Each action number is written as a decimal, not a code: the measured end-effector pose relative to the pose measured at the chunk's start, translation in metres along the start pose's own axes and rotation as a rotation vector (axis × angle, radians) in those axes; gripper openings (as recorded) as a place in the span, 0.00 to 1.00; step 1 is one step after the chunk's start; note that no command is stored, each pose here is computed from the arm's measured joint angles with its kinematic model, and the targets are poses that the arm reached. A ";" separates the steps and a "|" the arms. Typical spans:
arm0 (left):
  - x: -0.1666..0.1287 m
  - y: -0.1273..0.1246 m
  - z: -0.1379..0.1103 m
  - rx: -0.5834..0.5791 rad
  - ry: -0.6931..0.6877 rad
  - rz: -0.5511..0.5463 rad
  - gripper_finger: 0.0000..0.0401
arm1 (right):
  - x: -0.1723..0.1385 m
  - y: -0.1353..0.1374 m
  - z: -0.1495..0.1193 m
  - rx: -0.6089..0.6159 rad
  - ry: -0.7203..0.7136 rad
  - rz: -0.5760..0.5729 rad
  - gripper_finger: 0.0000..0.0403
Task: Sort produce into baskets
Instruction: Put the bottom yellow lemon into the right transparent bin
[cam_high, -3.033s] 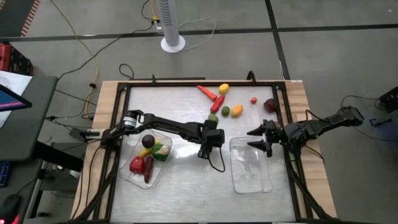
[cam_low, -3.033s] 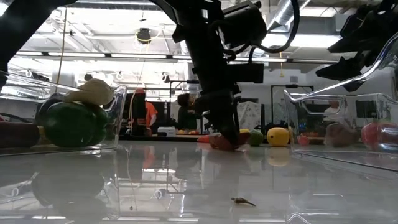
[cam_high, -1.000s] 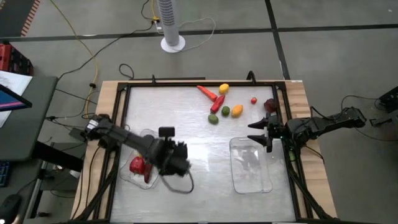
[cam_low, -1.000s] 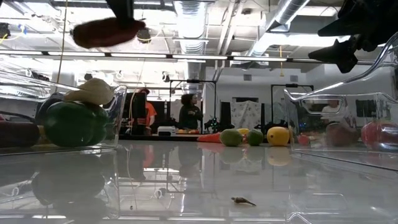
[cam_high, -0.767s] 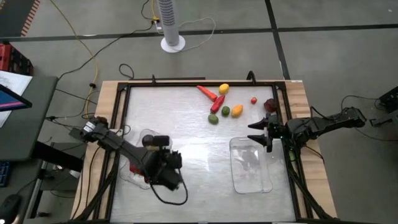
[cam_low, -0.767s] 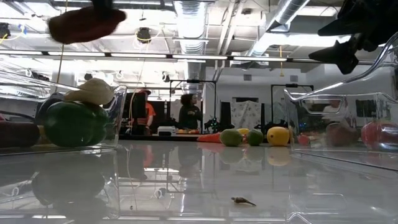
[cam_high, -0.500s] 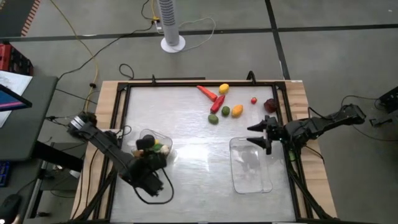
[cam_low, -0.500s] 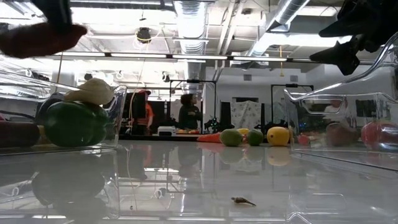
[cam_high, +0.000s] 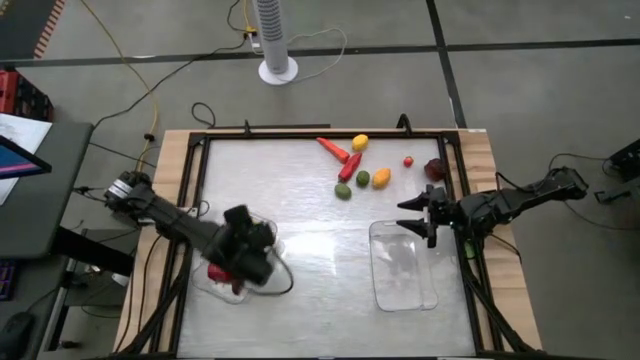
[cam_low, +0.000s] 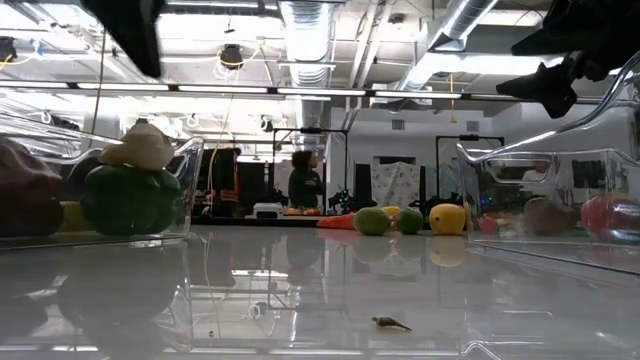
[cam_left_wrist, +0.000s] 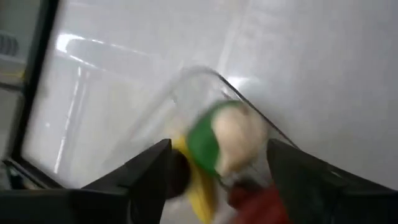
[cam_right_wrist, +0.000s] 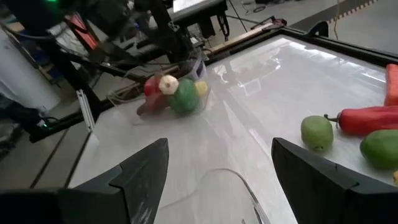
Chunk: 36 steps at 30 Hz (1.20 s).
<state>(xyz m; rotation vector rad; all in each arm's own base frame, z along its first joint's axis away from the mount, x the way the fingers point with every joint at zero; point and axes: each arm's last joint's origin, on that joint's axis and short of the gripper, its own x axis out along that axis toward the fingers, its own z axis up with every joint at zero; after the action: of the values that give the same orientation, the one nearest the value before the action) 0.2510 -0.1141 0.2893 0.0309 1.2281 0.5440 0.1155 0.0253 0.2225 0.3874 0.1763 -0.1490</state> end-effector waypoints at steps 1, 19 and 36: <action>0.004 0.004 0.005 0.010 0.000 0.008 0.63 | -0.001 0.000 0.000 0.001 -0.003 0.004 0.77; 0.096 0.068 0.082 0.047 -0.206 -0.206 0.63 | -0.005 -0.001 -0.004 -0.026 0.036 0.004 0.77; 0.073 0.094 0.068 -0.039 -0.763 -0.195 0.63 | 0.004 -0.023 0.040 -0.234 0.028 -0.395 0.84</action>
<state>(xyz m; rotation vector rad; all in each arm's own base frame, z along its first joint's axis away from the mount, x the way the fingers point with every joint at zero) 0.2933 0.0156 0.2784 0.0768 0.4678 0.3324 0.1214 -0.0118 0.2498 0.1178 0.2940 -0.5074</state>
